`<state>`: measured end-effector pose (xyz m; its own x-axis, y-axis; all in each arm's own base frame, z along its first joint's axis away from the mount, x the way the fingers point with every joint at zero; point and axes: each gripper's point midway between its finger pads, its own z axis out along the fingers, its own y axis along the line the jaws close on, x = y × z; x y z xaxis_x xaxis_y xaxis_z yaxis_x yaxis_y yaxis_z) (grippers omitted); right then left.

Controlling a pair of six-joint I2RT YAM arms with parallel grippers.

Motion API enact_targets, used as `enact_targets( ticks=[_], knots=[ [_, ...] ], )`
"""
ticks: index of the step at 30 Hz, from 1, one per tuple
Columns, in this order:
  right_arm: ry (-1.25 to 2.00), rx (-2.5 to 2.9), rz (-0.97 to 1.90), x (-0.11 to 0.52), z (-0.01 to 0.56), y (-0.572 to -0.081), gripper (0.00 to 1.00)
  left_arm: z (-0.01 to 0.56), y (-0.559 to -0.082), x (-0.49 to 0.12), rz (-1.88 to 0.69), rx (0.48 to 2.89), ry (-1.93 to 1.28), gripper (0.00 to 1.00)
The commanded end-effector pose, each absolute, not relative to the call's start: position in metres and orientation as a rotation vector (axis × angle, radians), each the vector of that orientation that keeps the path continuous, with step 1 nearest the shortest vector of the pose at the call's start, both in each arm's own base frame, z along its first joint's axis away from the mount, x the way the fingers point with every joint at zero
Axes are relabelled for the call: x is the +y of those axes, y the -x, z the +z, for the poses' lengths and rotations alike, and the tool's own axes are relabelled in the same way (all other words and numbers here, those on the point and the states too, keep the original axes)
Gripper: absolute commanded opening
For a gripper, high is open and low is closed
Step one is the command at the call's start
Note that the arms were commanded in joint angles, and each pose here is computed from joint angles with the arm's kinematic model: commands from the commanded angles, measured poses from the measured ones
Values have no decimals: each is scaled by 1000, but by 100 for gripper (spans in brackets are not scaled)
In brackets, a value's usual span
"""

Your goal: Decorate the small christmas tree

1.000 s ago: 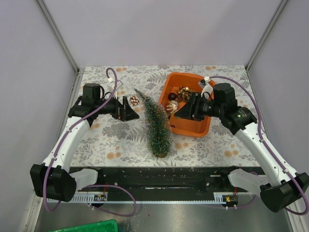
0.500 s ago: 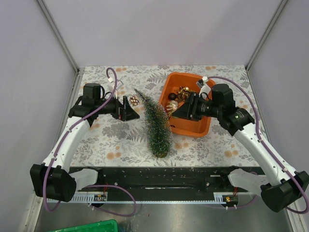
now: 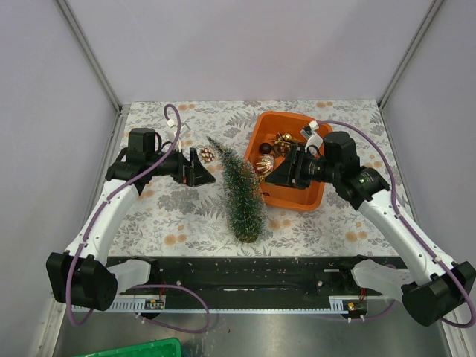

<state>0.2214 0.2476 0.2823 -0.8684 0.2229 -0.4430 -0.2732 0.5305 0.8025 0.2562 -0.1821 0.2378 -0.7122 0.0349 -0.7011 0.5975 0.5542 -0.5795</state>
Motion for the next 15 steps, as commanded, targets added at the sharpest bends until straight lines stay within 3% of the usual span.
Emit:
enact_targets(
  ticks=[1,15],
  knots=[
    [84,2218,1345,252,293,-219,36,251,-264,-184,-1106,2076,-539,99],
    [86,2176,1388,258,302,-215,36,254,-265,-184,-1099,2072,-537,99]
  ],
)
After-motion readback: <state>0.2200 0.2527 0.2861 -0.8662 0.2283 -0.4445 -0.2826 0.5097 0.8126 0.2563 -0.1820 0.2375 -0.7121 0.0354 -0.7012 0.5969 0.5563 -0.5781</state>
